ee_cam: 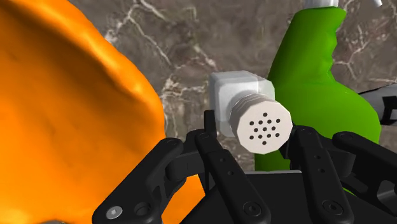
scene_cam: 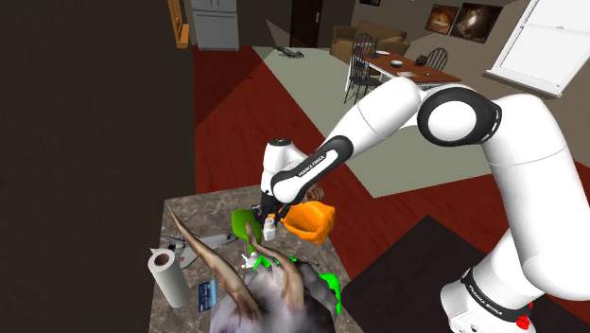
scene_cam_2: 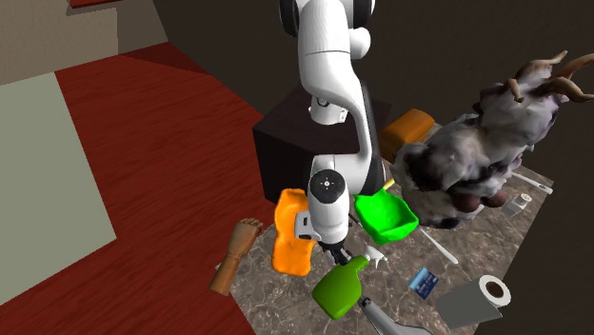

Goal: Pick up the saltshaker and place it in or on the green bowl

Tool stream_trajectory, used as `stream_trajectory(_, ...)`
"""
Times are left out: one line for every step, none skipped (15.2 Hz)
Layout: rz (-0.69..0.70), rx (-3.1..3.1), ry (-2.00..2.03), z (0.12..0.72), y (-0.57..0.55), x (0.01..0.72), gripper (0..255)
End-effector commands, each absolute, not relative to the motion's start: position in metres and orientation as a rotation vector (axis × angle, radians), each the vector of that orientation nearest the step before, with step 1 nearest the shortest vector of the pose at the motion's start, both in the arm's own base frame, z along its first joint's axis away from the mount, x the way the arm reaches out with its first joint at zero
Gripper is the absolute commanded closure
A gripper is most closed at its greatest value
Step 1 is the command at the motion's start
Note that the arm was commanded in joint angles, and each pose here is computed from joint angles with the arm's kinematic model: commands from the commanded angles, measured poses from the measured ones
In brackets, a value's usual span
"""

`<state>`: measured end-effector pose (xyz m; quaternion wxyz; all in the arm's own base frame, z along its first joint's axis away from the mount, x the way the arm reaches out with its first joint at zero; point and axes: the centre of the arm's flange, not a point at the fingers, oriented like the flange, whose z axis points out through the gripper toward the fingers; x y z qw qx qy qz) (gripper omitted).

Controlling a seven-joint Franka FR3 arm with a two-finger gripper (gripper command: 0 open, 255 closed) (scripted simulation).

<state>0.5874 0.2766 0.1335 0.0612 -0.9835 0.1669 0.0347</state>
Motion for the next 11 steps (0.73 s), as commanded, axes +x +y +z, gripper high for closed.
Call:
stream_trajectory(0.105, -2.975, 0.505, 0.141, 0.277, 0.587, 255)
stream_trajectory(0.105, -2.975, 0.505, 0.147, 0.277, 0.587, 255)
stream_trajectory(0.105, -2.975, 0.505, 0.152, 0.277, 0.587, 255)
stream_trajectory(0.105, -2.975, 0.505, 0.157, 0.277, 0.587, 255)
stream_trajectory(0.105, -2.975, 0.505, 0.163, 0.277, 0.587, 255)
stream_trajectory(0.105, -2.975, 0.505, 0.168, 0.277, 0.587, 255)
stream_trajectory(0.105, -2.975, 0.505, 0.173, 0.277, 0.587, 255)
stream_trajectory(0.105, -2.975, 0.505, 0.178, 0.277, 0.587, 255)
stream_trajectory(0.105, -2.975, 0.505, 0.184, 0.277, 0.587, 255)
stream_trajectory(0.105, -2.975, 0.505, 0.189, 0.277, 0.587, 255)
stream_trajectory(0.105, -2.975, 0.505, 0.194, 0.277, 0.587, 255)
